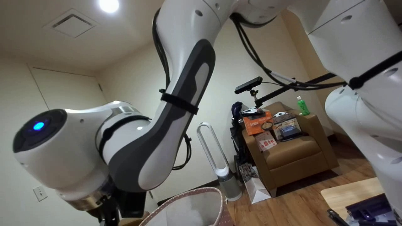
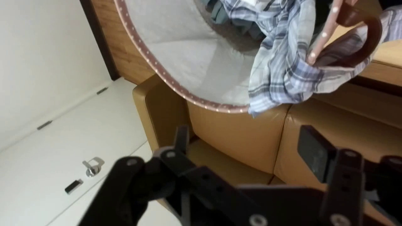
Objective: Put the pajama pants into the laundry bin
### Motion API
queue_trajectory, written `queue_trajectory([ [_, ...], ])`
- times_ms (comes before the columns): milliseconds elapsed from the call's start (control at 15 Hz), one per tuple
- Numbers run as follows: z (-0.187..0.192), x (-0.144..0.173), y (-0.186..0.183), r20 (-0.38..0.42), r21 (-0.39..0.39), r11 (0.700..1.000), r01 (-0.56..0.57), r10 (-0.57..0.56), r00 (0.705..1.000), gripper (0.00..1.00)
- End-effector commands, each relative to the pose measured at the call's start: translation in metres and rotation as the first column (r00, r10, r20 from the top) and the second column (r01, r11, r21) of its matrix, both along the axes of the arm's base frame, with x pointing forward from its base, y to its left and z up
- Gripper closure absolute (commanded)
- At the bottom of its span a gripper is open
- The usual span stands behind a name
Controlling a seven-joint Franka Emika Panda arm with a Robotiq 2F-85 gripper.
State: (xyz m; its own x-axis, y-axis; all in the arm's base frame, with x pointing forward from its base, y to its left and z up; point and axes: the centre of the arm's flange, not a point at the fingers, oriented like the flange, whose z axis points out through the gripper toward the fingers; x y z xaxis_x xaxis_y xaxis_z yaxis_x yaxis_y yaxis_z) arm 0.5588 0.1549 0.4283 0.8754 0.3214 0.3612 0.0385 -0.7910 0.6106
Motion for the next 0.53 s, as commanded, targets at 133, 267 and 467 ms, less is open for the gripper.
queue_trajectory([
  [133, -0.034, 0.019, 0.080, -0.139, -0.124, 0.964, -0.236, 0.219, 0.966, 0.00],
  [267, -0.022, -0.001, 0.068, -0.092, -0.073, 0.980, -0.184, 0.177, 0.980, 0.00],
  [467, -0.029, 0.001, 0.073, -0.149, -0.133, 0.967, -0.218, 0.198, 0.969, 0.00],
])
